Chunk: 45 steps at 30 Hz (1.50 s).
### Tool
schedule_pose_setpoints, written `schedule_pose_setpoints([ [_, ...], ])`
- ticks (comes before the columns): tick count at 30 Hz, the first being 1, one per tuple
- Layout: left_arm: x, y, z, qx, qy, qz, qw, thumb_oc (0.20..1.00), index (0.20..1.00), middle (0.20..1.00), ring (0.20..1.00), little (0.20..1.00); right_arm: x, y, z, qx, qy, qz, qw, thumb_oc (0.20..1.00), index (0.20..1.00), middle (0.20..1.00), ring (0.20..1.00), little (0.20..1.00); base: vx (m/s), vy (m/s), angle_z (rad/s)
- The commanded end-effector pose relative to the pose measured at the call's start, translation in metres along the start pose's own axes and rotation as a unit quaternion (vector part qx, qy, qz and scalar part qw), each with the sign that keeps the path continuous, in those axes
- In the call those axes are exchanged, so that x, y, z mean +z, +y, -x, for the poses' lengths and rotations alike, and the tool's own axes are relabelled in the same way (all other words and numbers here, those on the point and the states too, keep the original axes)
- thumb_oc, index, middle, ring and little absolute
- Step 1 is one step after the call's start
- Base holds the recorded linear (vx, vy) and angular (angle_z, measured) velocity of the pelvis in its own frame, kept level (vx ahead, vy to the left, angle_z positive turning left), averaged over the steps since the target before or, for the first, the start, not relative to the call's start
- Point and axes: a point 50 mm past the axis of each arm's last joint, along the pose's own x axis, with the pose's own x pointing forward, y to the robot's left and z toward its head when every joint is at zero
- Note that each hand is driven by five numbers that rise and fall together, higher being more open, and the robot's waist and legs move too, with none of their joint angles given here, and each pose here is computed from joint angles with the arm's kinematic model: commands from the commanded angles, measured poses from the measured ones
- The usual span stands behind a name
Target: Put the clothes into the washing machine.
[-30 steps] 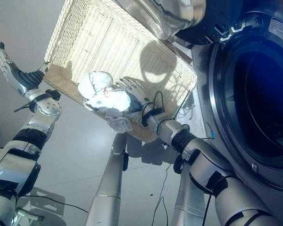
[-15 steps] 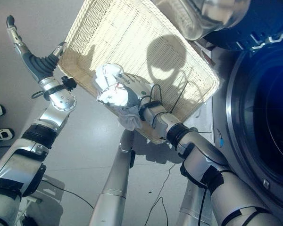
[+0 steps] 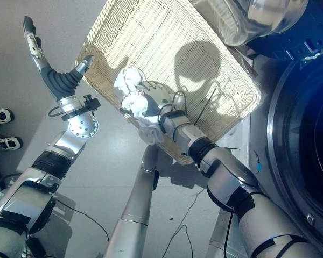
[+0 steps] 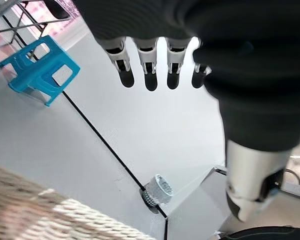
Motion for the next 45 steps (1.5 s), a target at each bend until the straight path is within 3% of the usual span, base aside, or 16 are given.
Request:
schedule_pose_setpoints([
  [1,0.019,-0.006,-0.01,0.03,-0.027,0.06,0.997,1.0,1.0,1.0,1.0,1.0,-0.003,0.037,0.009,0.097,0.032,0.054,0.993,0.2,0.2,0.2,0.2,0.2,0.0,0.0,0.0],
  [15,0.024,-0.01,-0.005,0.025,-0.031,0.078,0.996,1.0,1.0,1.0,1.0,1.0,-0.036,0.041,0.017,0.126,0.081,0.093,0.984,0.2,0.2,0.2,0.2,0.2,0.01,-0.014,0.04],
  [18,0.023,-0.01,-0.004,0.022,-0.025,0.078,0.996,1.0,1.0,1.0,1.0,1.0,-0.037,0.046,0.02,0.139,0.098,0.032,0.985,0.2,0.2,0.2,0.2,0.2,0.0,0.0,0.0],
  [20,0.022,-0.009,-0.006,0.021,-0.018,0.078,0.997,1.0,1.0,1.0,1.0,1.0,-0.036,0.051,0.023,0.137,0.127,-0.098,0.978,0.2,0.2,0.2,0.2,0.2,0.0,0.019,0.0],
  [21,0.019,-0.007,-0.008,0.022,-0.011,0.079,0.997,1.0,1.0,1.0,1.0,1.0,-0.034,0.055,0.025,0.134,0.144,-0.221,0.955,0.2,0.2,0.2,0.2,0.2,-0.01,0.051,0.0],
  [23,0.014,-0.002,-0.011,0.02,-0.002,0.075,0.997,1.0,1.0,1.0,1.0,1.0,-0.03,0.055,0.025,0.107,0.139,-0.374,0.91,0.2,0.2,0.2,0.2,0.2,-0.01,0.066,0.0],
  [25,0.008,0.003,-0.015,0.011,0.005,0.06,0.998,1.0,1.0,1.0,1.0,1.0,-0.032,0.057,0.03,0.103,0.129,-0.543,0.823,0.2,0.2,0.2,0.2,0.2,-0.01,0.063,-0.01],
  [26,0.008,0.003,-0.015,0.011,0.006,0.059,0.998,1.0,1.0,1.0,1.0,1.0,-0.033,0.057,0.03,0.098,0.13,-0.555,0.816,0.2,0.2,0.2,0.2,0.2,-0.01,0.054,0.0],
  [27,0.004,0.006,-0.017,0.009,0.008,0.047,0.999,1.0,1.0,1.0,1.0,1.0,-0.034,0.058,0.033,0.107,0.109,-0.637,0.755,0.2,0.2,0.2,0.2,0.2,-0.01,0.04,0.0],
  [28,0.003,0.008,-0.018,0.009,0.011,0.042,0.999,1.0,1.0,1.0,1.0,1.0,-0.034,0.057,0.036,0.111,0.093,-0.68,0.718,0.2,0.2,0.2,0.2,0.2,-0.01,0.054,0.0],
  [30,-0.004,0.014,-0.017,0.014,0.021,0.025,0.999,1.0,1.0,1.0,1.0,1.0,-0.032,0.055,0.044,0.119,0.034,-0.792,0.598,0.2,0.2,0.2,0.2,0.2,-0.02,0.042,-0.05],
  [34,-0.012,0.022,-0.009,0.015,0.033,-0.001,0.999,1.0,1.0,1.0,1.0,1.0,-0.027,0.044,0.057,0.126,-0.048,-0.864,0.485,0.2,0.2,0.2,0.2,0.2,-0.01,0.004,-0.17],
  [37,-0.018,0.026,-0.001,0.009,0.042,-0.014,0.999,1.0,1.0,1.0,1.0,1.0,-0.029,0.037,0.065,0.12,-0.094,-0.891,0.427,0.2,0.2,0.2,0.2,0.2,-0.01,-0.019,-0.2],
  [45,-0.029,0.025,0.012,-0.043,0.042,-0.079,0.995,1.0,1.0,1.0,1.0,1.0,-0.055,0.016,0.083,0.059,-0.19,-0.919,0.34,0.2,0.2,0.2,0.2,0.2,-0.02,-0.013,-0.09],
])
